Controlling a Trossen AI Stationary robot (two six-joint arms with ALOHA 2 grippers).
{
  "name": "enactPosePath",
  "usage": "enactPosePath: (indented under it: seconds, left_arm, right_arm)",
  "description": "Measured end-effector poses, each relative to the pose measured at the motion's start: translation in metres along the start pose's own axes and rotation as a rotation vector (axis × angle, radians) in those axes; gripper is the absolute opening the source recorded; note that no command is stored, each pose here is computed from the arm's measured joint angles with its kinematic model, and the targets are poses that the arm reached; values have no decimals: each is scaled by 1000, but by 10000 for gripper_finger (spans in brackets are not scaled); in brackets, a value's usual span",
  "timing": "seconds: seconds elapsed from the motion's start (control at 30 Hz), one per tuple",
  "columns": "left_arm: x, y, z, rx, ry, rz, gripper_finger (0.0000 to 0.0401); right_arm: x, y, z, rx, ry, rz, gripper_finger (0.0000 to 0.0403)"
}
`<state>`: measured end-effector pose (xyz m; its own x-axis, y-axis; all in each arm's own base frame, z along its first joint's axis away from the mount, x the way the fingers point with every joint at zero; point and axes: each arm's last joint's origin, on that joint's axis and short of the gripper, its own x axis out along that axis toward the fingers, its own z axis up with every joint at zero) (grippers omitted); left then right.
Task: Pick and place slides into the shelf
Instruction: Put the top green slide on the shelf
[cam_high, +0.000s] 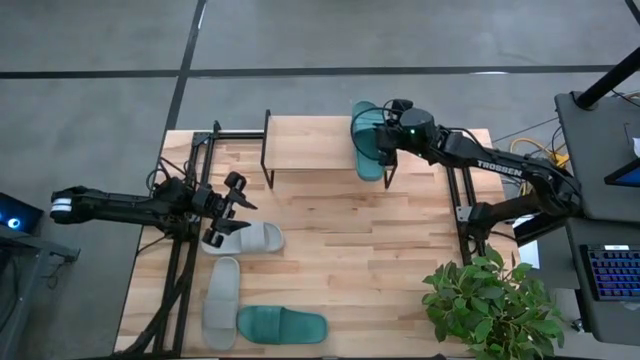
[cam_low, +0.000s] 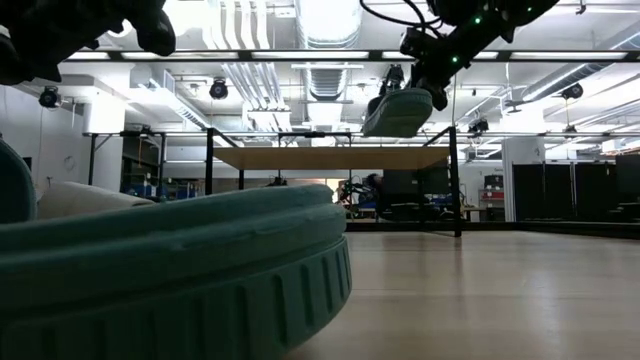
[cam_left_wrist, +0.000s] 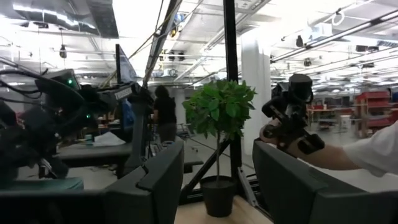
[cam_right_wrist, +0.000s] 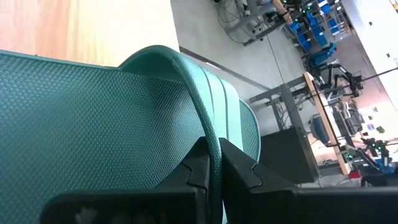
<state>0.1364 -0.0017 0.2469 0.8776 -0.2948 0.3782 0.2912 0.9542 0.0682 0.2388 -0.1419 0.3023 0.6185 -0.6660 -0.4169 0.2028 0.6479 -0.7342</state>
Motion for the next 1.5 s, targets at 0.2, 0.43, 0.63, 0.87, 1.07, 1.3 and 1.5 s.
enactPosePath:
  seconds: [0.2, 0.43, 0.63, 0.87, 1.07, 1.3, 1.5]
  left_arm:
    - [0, 0, -1, 36, 3, 2, 178]
    - [1, 1, -2, 37, 14, 3, 178]
    - [1, 1, -2, 39, 11, 18, 178]
    - [1, 1, -2, 56, 11, 21, 178]
    - [2, 2, -4, 58, 25, 24, 178]
    - [4, 3, -8, 51, 47, 25, 178]
    - [5, 4, -11, 45, 60, 26, 178]
  right_arm:
    - [4, -6, -8, 24, 20, -9, 11]
    - [6, -10, -14, 31, -6, 27, 11]
    - [7, -13, -16, 6, -13, 31, 12]
    - [19, -11, -20, -1, -15, 43, 12]
    - [37, -2, -27, -16, 32, 90, 12]
    - [38, -4, -29, -15, 41, 82, 12]
    - [31, -8, -28, -16, 36, 63, 12]
